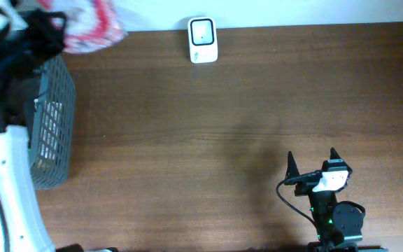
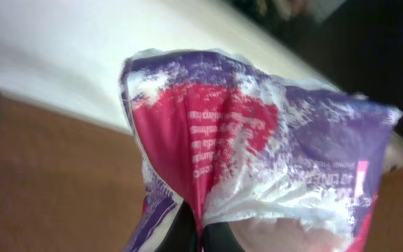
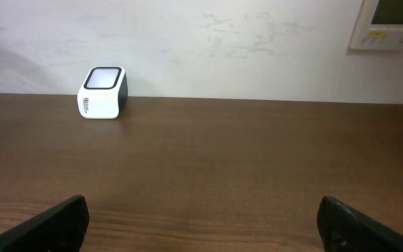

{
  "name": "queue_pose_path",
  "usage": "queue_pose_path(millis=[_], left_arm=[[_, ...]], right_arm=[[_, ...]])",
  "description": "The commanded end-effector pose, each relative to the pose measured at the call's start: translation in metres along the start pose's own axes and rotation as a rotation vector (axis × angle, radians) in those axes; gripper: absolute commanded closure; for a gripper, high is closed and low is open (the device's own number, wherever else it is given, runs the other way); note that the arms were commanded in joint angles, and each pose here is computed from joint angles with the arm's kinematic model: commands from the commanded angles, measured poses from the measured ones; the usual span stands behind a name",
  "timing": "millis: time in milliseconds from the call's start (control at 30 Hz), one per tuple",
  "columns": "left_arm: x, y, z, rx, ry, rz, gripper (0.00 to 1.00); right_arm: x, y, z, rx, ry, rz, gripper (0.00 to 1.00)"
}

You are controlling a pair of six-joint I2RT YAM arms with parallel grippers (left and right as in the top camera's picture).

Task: Scan the item barcode
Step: 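Lift the purple pack and hold it in front of the scanner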

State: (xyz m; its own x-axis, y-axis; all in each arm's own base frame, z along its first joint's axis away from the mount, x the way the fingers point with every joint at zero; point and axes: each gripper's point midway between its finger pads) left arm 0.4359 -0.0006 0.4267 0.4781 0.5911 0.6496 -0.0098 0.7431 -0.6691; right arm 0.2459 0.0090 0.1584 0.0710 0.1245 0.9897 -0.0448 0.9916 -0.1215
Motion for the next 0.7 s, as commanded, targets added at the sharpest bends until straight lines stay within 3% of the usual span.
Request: queue_pose_path(millis=[0,33,233,367,400,467,500,533,600,667], left_arm=[[-0.092,-0.027,-0.064,-0.002,0.274,0.01,1.0],[-0.133,-0.033,-0.091,0.014,0.379,-0.007,1.0],[-0.288,-0.022,-0.175,0.165,0.678,-0.081,1.0],[-0.362,0.009,-0.207,0.309,0.774,-0.084,1.0],[-0.379,0.014,-0.211,0.322,0.803,-0.093,0.86],[-0.397,0.017,-0.214,0.329,0.832,-0.109,0.77],[-0.405,0.012,-0.214,0.319,0.839,-0.123,0.59],[-0.402,0.008,-0.215,0.305,0.835,-0.134,0.52],[-0.385,-0.002,-0.213,0.255,0.816,-0.198,0.46],[-0.331,-0.013,-0.2,0.2,0.77,-0.3,0.36]], right_arm=[[-0.004,-0.002,0.0,-0.011,0.008,0.0,0.01],[-0.004,-0.002,0.0,-0.011,0.008,0.0,0.01],[-0.004,-0.002,0.0,-0.011,0.008,0.0,0.01],[-0.004,-0.002,0.0,-0.011,0.008,0.0,0.01],[-0.004,-0.002,0.0,-0.011,0.008,0.0,0.01],[-0.004,-0.002,0.0,-0.011,0.008,0.0,0.01],[-0.004,-0.002,0.0,-0.011,0.008,0.0,0.01],[-0.004,-0.002,0.0,-0.011,0.008,0.0,0.01],[-0.004,-0.002,0.0,-0.011,0.008,0.0,0.01],[-0.004,-0.002,0.0,-0.011,0.008,0.0,0.01]])
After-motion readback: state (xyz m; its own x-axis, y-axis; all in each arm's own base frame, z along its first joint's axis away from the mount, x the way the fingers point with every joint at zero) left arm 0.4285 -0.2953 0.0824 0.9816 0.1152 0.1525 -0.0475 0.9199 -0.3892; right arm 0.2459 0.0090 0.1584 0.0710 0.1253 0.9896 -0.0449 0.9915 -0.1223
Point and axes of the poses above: each gripper's point midway between its finger pads, its own z axis back along the fingers, its own y axis along the line the jaws close on, x = y × z, and after that the axes turned 7 degrees about z, right-handed
